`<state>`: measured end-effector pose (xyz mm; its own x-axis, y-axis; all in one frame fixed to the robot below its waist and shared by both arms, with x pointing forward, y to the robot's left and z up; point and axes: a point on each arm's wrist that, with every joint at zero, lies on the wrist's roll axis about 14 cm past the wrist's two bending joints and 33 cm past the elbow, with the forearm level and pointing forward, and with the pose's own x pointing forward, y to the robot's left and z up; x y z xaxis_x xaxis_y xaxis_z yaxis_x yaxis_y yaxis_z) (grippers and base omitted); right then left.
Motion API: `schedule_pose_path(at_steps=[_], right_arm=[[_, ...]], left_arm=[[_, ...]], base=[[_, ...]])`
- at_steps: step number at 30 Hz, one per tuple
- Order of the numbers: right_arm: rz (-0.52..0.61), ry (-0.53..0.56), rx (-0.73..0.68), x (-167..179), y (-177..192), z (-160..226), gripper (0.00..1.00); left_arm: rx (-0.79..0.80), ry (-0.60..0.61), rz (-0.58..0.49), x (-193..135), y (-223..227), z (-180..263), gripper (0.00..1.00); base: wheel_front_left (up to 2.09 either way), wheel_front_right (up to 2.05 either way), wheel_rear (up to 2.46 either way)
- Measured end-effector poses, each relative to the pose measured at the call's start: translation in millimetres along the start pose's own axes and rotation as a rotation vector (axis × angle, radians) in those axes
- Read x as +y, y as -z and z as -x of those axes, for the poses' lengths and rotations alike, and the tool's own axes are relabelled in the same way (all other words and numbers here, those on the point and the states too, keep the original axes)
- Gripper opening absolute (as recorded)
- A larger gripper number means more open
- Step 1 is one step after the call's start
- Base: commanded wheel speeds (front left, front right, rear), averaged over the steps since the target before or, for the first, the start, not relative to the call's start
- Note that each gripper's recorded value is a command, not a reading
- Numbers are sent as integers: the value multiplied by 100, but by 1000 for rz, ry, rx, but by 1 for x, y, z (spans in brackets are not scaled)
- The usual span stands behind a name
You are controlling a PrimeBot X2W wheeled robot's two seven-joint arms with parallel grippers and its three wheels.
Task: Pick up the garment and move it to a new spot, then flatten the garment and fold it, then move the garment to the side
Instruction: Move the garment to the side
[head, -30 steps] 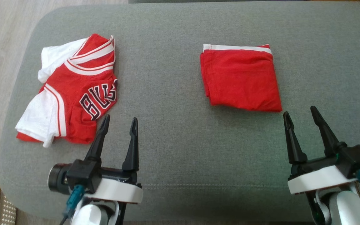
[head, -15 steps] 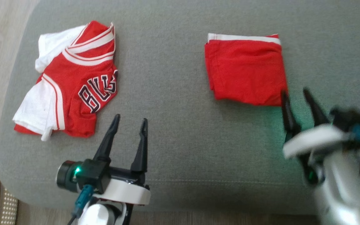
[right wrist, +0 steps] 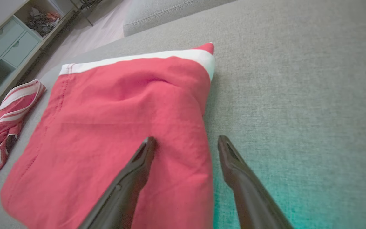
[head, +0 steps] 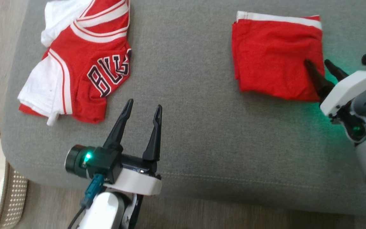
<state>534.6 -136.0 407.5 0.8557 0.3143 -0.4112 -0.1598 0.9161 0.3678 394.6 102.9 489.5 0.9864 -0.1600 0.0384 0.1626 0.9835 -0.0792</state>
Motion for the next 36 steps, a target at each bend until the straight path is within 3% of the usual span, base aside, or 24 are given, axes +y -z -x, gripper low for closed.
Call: schedule_pose_path(at_steps=[2, 3, 4, 5, 6, 7, 16, 28, 36], right_arm=[[-13, -10, 21, -1, 3, -5, 100], [-15, -13, 26, -1, 3, -7, 81], [-11, -19, 35, -1, 5, -9, 45], [-15, -24, 49, 0, 7, -10, 45], [-16, -29, 56, 0, 8, -11, 8], [-20, -34, 57, 0, 8, -12, 0], [85, 39, 9, -51, -24, 3, 0], [315, 255, -56, -147, -82, 45, 0], [453, 359, -82, -179, -105, 69, 0]], left_arm=[[8, -3, -2, 2, 3, -3, 100], [11, -4, -3, 3, 5, -4, 100], [14, -4, -4, 3, 6, -5, 100], [15, -4, -5, 3, 7, -6, 100], [15, -3, -5, 4, 7, -8, 100], [17, -2, -5, 3, 8, -8, 100], [32, 56, 21, -12, 20, -26, 100], [29, 247, 52, -59, 45, -68, 100], [34, 347, 91, -87, 67, -89, 100]], base=[[0, 0, 0], [0, 0, 0], [0, 0, 0], [0, 0, 0], [0, 0, 0], [0, 0, 0], [0, 0, 0], [0, 0, 0], [0, 0, 0]])
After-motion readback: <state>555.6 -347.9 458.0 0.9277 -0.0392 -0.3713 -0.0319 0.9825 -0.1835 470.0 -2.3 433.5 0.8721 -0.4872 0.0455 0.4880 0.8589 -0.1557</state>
